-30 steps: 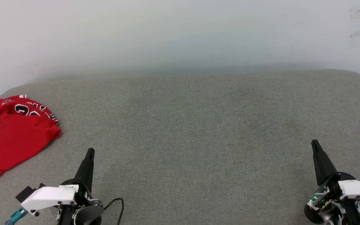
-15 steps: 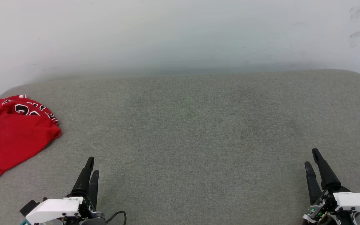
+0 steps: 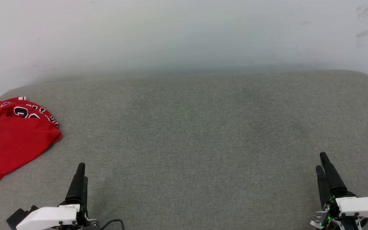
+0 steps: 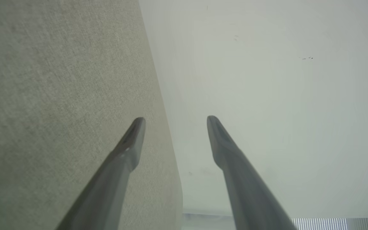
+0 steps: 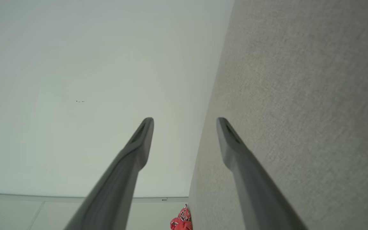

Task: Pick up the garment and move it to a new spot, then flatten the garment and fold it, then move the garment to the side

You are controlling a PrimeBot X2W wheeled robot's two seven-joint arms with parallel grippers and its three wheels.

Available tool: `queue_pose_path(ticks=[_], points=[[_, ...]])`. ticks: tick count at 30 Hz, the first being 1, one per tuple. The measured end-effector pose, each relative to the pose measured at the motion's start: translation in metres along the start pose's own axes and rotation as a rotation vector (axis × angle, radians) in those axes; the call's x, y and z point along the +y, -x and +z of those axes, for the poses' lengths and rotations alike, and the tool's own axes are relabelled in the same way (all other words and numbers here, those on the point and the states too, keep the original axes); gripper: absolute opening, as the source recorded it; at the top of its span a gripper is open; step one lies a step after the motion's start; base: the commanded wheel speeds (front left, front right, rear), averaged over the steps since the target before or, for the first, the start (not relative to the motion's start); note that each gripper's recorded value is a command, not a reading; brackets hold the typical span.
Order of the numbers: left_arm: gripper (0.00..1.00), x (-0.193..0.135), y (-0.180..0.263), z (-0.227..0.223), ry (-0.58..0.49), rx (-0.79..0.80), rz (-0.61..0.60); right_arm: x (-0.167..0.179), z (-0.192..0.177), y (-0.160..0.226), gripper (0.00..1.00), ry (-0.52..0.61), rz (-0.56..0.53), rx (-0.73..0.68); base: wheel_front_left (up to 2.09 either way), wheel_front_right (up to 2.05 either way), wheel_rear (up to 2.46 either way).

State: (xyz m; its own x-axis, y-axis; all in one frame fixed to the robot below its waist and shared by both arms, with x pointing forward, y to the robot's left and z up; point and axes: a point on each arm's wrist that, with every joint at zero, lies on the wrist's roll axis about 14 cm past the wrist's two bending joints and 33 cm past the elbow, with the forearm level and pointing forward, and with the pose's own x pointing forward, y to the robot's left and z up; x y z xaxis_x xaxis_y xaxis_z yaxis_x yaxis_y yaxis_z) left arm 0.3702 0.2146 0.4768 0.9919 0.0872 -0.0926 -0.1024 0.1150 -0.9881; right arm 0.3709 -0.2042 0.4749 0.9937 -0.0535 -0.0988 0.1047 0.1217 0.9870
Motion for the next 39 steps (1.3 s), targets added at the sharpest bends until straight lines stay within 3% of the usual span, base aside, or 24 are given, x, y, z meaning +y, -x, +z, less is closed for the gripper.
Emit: queue_pose_path(ticks=[12,27,36,39], points=[[1.00,-0.012,0.001,0.022,-0.194,-0.081,-0.032,0.020,0.013,-0.002,1.00,0.277,0.057,-0.054,0.00,0.00,0.00],[1.00,-0.072,0.002,0.017,-0.580,-0.148,-0.154,0.086,-0.014,-0.001,1.00,0.796,0.278,-0.064,0.00,0.00,0.00],[1.00,-0.092,0.008,-0.014,-0.752,-0.115,-0.245,0.093,-0.028,0.002,1.00,0.972,0.325,-0.062,0.00,0.00,0.00],[1.00,-0.096,0.010,-0.025,-0.810,-0.096,-0.279,0.086,-0.023,0.003,1.00,0.985,0.304,-0.071,0.00,0.00,0.00]])
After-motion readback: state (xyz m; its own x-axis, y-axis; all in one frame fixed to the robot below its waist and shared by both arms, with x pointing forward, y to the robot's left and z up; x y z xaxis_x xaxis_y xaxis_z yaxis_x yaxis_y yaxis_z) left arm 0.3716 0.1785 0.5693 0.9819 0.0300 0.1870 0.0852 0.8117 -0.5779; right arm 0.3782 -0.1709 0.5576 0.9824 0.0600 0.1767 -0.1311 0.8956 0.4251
